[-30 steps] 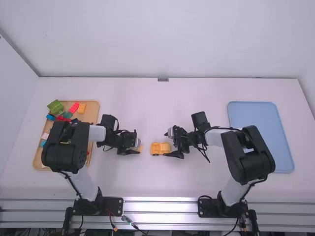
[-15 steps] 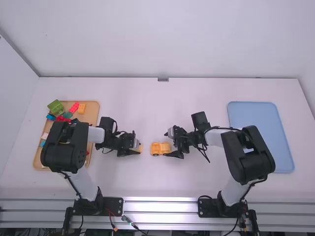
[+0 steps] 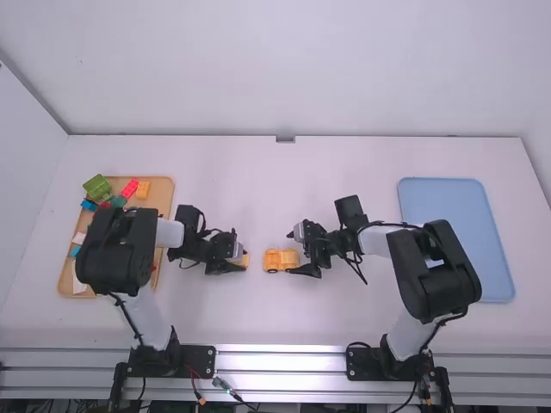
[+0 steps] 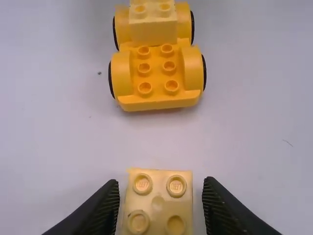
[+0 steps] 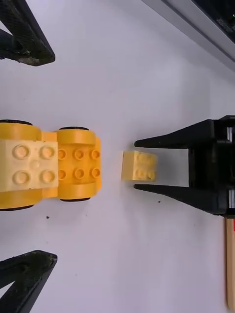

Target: Assemble lego blocks to make yellow taxi

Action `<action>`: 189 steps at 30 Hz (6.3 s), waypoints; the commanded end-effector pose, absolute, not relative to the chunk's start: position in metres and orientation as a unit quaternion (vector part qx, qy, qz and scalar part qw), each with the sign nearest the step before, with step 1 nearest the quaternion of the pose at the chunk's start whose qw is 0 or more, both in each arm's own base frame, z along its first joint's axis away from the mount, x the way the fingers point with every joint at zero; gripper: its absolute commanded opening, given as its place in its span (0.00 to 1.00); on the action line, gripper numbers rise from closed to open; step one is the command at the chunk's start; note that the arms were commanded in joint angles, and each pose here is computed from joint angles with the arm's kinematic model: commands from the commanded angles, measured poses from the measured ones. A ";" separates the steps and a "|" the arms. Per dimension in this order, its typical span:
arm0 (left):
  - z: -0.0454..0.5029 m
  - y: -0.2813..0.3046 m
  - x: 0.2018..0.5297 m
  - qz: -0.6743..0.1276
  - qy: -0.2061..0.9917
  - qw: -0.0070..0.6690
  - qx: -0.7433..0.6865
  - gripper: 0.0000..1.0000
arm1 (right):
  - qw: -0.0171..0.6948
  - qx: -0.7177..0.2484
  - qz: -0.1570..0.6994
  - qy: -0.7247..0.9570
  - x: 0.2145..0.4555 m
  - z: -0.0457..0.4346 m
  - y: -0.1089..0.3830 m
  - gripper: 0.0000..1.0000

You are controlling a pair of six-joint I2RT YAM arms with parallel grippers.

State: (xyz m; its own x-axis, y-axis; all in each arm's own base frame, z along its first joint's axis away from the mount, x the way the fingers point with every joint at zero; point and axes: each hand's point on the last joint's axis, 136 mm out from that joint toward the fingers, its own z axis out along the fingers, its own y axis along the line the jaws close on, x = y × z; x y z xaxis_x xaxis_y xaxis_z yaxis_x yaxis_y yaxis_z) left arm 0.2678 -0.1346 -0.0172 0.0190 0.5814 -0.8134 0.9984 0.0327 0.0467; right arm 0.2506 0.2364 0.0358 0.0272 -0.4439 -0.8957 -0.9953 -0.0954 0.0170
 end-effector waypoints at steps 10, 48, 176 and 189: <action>-0.010 -0.135 0.267 -0.317 0.604 0.347 0.643 0.45 | 0.347 -0.622 0.406 0.573 0.246 0.035 0.237 0.99; 0.017 -0.140 0.296 -0.359 0.656 0.342 0.569 0.22 | 0.331 -0.635 0.358 0.599 0.253 0.016 0.228 0.99; 0.008 -0.225 0.272 -0.318 0.630 0.362 0.609 0.02 | 0.357 -0.610 0.425 0.566 0.248 -0.020 0.256 0.56; 0.009 -0.228 0.268 -0.326 0.629 0.355 0.610 0.73 | 0.355 -0.608 0.426 0.569 0.249 -0.019 0.257 0.57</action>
State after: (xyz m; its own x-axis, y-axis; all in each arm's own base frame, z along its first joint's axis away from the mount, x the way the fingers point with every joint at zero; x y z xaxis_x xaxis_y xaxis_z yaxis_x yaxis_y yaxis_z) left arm 0.2709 -0.2252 0.0115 0.0059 0.5402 -0.8415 0.9976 0.0555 0.0426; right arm 0.2535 0.2556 -0.0183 0.0088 -0.4020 -0.9156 -0.9958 -0.0871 0.0287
